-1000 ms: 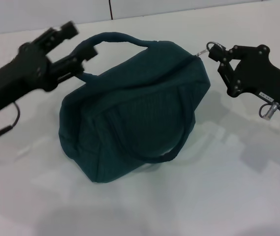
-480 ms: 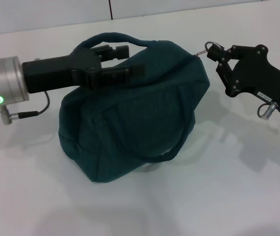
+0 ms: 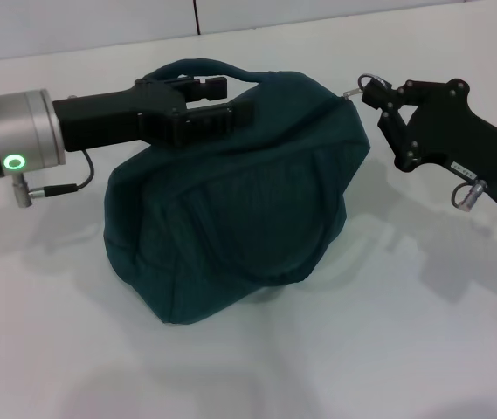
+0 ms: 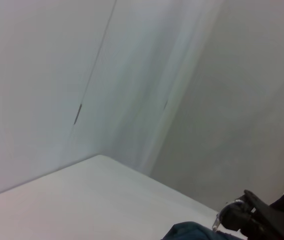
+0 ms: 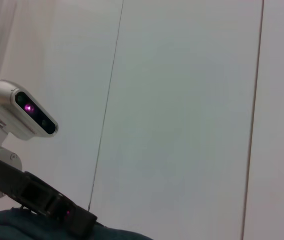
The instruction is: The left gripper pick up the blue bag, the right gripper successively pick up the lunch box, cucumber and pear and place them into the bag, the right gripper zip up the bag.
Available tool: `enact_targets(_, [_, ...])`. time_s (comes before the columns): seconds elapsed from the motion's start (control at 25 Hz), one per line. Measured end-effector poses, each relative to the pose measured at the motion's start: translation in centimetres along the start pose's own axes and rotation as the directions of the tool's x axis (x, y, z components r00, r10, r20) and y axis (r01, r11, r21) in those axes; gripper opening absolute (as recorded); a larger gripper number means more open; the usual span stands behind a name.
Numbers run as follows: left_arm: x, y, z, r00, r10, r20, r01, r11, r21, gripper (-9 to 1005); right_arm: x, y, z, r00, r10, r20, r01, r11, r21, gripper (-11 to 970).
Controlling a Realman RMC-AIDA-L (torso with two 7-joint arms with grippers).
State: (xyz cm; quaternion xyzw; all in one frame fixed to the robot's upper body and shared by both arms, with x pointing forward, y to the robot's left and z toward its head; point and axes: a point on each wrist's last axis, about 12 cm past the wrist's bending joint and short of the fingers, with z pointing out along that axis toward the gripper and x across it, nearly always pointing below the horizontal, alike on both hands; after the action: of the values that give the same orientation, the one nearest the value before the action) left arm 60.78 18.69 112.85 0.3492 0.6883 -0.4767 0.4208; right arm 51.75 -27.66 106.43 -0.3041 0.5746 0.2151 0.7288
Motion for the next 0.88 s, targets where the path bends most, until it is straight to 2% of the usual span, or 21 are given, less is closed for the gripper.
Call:
enact_targets(0.44, [0.3, -0.1, 0.1, 0.998, 0.054, -0.013, -0.054, 0.999, 0.005, 646, 0.2, 0.0, 0.0, 1.0, 0.001, -0.012, -0.001, 1.0, 0.006, 11])
enact_targets(0.68, [0.9, -0.4, 0.4, 0.995, 0.103, -0.004, -0.103, 0.994, 0.022, 420, 0.2, -0.1, -0.1, 1.0, 0.003, -0.013, -0.003, 1.0, 0.015, 11])
enact_targets(0.8, [0.9, -0.3, 0.5, 0.994, 0.111, -0.006, -0.111, 0.994, 0.017, 230, 0.3, -0.2, -0.2, 1.0, 0.008, -0.022, -0.007, 1.0, 0.023, 11])
enact_targets(0.88, [1.1, -0.3, 0.5, 0.993, 0.114, 0.001, -0.114, 0.993, 0.012, 206, 0.4, -0.2, -0.3, 1.0, 0.01, -0.028, -0.009, 1.0, 0.028, 11])
